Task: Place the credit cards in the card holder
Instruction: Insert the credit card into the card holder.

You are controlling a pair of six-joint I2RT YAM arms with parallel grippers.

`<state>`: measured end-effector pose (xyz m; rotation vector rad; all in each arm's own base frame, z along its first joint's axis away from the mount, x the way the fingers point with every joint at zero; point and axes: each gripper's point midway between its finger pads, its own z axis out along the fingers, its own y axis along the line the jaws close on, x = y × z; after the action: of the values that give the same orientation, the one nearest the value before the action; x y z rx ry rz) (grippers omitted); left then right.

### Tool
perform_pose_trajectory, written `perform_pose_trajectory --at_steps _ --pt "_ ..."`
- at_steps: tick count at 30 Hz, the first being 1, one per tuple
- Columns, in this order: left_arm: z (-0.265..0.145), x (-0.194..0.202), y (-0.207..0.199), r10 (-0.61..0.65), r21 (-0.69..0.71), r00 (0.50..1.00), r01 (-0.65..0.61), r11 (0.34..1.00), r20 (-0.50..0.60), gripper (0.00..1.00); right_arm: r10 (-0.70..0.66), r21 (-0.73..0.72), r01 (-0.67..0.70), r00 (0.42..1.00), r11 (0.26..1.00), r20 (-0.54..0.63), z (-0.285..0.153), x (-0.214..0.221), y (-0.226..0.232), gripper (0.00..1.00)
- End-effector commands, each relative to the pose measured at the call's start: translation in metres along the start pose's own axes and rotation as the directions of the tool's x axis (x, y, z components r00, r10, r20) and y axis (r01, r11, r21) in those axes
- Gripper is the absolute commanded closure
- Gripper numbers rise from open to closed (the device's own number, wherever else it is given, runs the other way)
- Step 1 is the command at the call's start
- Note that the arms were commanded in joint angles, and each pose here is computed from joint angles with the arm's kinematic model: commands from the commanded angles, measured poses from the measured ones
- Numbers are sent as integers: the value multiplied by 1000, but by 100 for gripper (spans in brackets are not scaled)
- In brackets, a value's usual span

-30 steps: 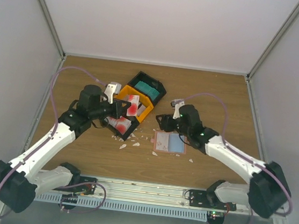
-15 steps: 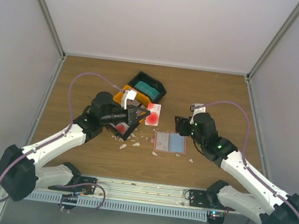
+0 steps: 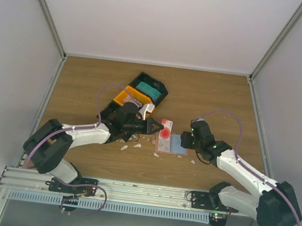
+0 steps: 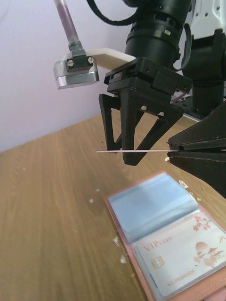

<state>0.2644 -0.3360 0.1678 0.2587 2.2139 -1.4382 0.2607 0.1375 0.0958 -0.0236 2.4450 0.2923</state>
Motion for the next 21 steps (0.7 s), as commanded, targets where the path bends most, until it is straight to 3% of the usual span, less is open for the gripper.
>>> perform_pose_trajectory --at_steps 1,5,21 --pt "21 3 16 -67 -8 998 67 998 18 100 51 -71 -58 994 996 -95 16 23 3 42" --pt "31 15 36 -145 -34 989 146 989 15 100 71 -68 -82 986 994 -151 28 34 -3 43" --pt "56 45 69 -268 -147 963 270 952 32 100 93 -2 -97 963 995 -251 41 63 -24 47"
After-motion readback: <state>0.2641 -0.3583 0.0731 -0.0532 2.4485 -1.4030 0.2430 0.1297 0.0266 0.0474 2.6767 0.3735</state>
